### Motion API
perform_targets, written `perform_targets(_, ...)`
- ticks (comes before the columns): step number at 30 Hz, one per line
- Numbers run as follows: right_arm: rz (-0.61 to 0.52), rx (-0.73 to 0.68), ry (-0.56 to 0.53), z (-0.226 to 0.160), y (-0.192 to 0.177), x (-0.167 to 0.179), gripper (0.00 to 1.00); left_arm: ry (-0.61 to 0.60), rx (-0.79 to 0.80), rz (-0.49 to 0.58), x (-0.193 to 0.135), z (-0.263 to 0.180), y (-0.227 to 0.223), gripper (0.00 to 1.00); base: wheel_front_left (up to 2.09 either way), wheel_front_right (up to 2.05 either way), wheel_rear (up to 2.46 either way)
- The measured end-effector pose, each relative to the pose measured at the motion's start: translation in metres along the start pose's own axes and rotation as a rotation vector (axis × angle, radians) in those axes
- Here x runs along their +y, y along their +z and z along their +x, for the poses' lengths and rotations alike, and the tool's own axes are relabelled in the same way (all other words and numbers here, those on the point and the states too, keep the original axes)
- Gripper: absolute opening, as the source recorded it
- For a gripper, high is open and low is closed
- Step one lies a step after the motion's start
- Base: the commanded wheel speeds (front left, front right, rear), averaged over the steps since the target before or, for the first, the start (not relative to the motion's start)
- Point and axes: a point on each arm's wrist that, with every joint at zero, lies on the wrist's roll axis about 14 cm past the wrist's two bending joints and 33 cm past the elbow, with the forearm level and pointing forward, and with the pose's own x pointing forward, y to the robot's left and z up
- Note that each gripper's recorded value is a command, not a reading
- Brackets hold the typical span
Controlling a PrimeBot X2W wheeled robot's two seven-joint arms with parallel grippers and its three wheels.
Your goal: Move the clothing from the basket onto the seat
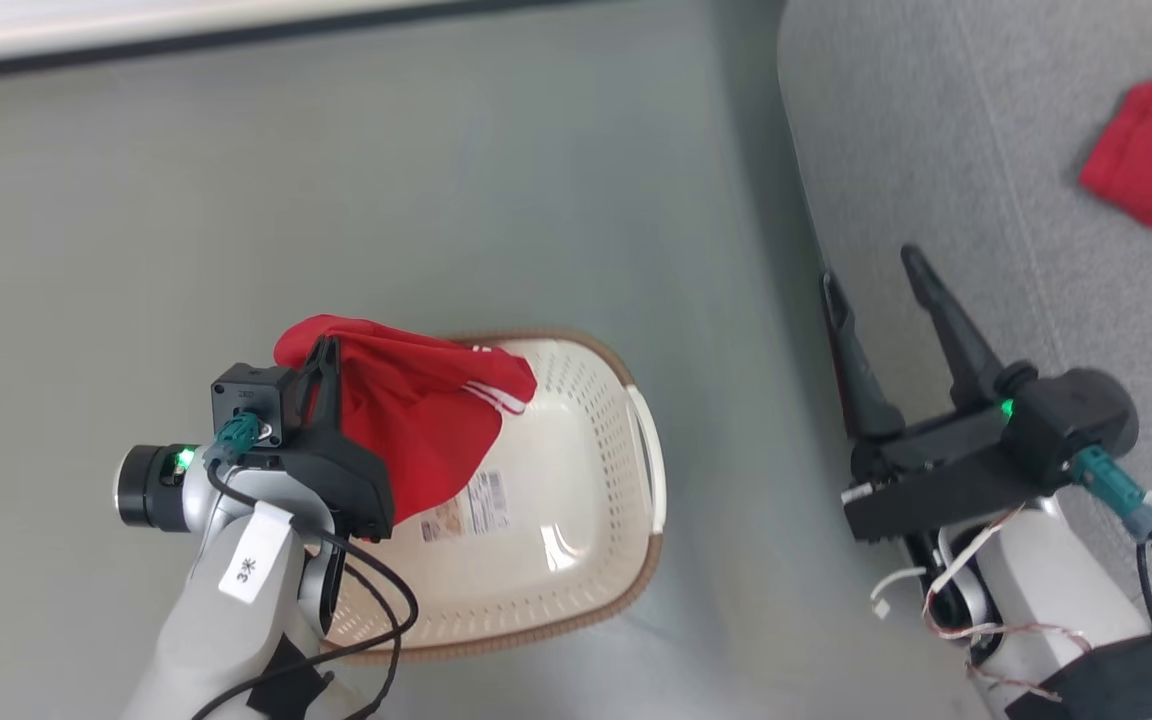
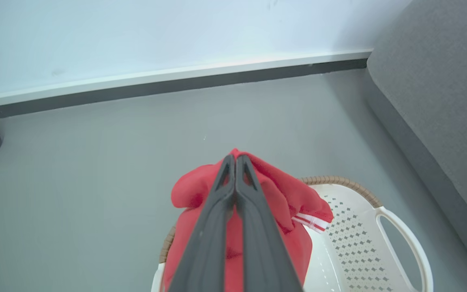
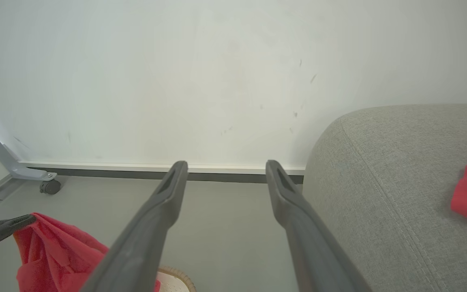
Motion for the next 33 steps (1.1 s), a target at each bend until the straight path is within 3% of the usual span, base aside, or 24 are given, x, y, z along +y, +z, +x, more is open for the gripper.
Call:
perform_targets(12,0.018,-0.038,0.05,-0.035,0.027,0.031,1.0,-0.015,-0.232,-0.01,-0.008,-0.052,0.078,0.0,0.0,0.0,0.0)
perform_targets(33,0.037,-0.078,0.104,-0.095,0.049,0.068,1.0,-0.149,-0.599,-0.014,-0.055,-0.151,0.173,0.0,0.0,0.0,0.0)
